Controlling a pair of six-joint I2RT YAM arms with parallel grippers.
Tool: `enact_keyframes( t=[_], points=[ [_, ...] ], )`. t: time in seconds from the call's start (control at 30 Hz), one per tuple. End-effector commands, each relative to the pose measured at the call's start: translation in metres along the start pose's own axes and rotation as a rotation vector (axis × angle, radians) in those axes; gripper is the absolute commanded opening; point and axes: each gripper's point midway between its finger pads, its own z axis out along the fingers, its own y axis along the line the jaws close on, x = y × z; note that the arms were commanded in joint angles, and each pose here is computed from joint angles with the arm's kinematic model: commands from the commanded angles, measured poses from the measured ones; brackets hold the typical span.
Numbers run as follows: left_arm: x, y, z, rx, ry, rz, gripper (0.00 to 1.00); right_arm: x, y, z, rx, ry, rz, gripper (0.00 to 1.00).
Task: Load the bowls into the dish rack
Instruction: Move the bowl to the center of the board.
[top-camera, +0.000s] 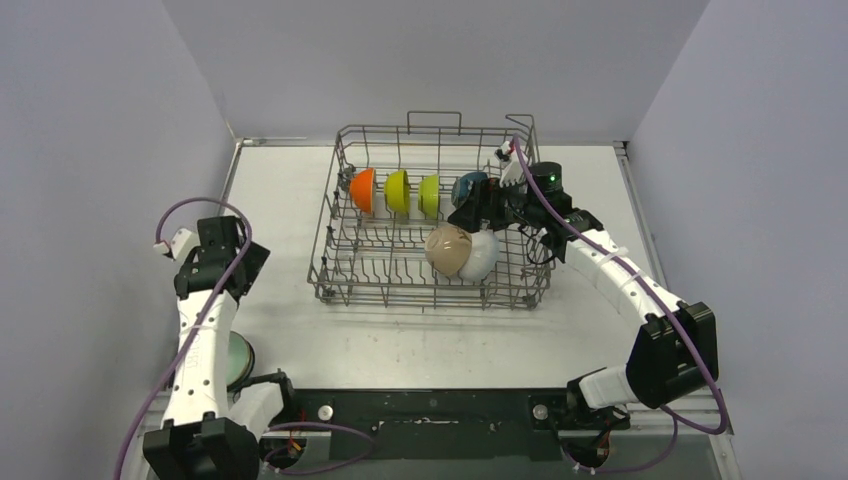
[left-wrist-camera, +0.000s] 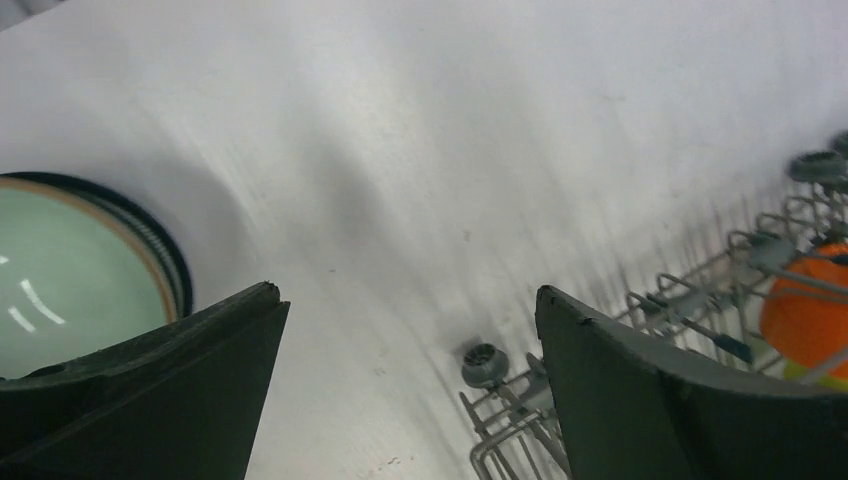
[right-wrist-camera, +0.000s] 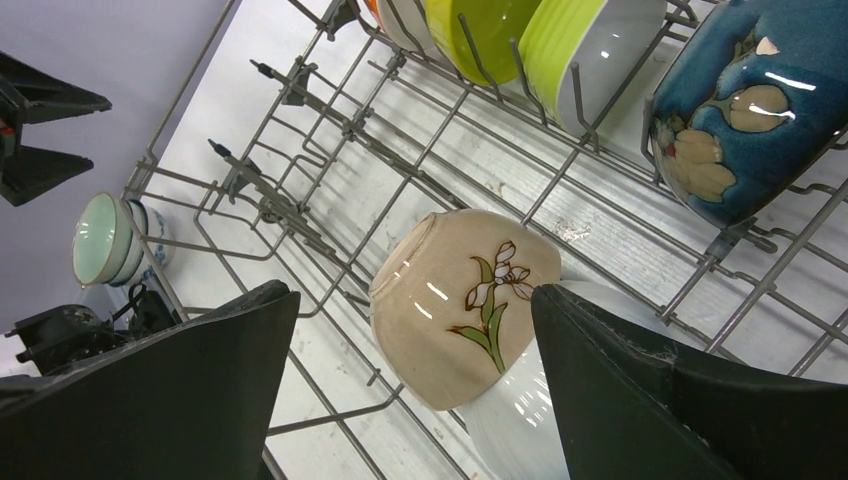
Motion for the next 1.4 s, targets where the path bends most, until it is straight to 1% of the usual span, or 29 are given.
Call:
enact_keyframes(
  t=[0.0, 0.2, 0.33, 0.47, 0.63, 0.7, 0.83, 0.97, 1.07, 1.17, 1.37],
  points=[
    [-0.004, 0.056, -0.002, -0.271, -0.048, -0.099, 0.96, -0.010, 0.007, -0.002, -0.040, -0.034, -0.028, 0.90],
    [0.012, 0.093, -0.001, -0.391, -0.034, -0.209, 0.96, -0.008, 0.007, -0.001, -0.045, -0.029, -0.023, 0.90],
    [0.021, 0.105, 0.007, -0.397, -0.019, -0.253, 0.97, -0.006, 0.006, -0.001, -0.042, -0.024, -0.024, 0.90],
    [0.033, 0.120, 0.021, -0.428, 0.022, -0.311, 0.98, -0.006, 0.006, -0.001, -0.041, -0.022, -0.023, 0.90],
    [0.043, 0.124, 0.039, -0.428, 0.061, -0.321, 1.00, -0.006, 0.005, -0.001, -0.038, -0.023, -0.023, 0.90],
    [0.047, 0.124, 0.046, -0.424, 0.075, -0.322, 0.95, -0.006, 0.005, 0.000, -0.038, -0.021, -0.022, 0.90],
    [0.056, 0.120, 0.060, -0.397, 0.114, -0.318, 0.90, -0.006, 0.005, -0.001, -0.035, -0.022, -0.021, 0.90],
    [0.065, 0.116, 0.067, -0.369, 0.145, -0.326, 0.83, -0.006, 0.003, -0.002, -0.027, -0.020, -0.025, 0.90],
    [0.070, 0.109, 0.071, -0.322, 0.159, -0.342, 0.73, -0.007, 0.003, -0.002, -0.022, -0.020, -0.025, 0.90],
    [0.072, 0.098, 0.075, -0.256, 0.169, -0.359, 0.65, -0.007, 0.002, -0.001, -0.022, -0.019, -0.022, 0.90],
    [0.075, 0.072, 0.082, -0.105, 0.199, -0.373, 0.59, -0.010, 0.003, 0.001, -0.026, -0.022, -0.021, 0.90]
  ],
)
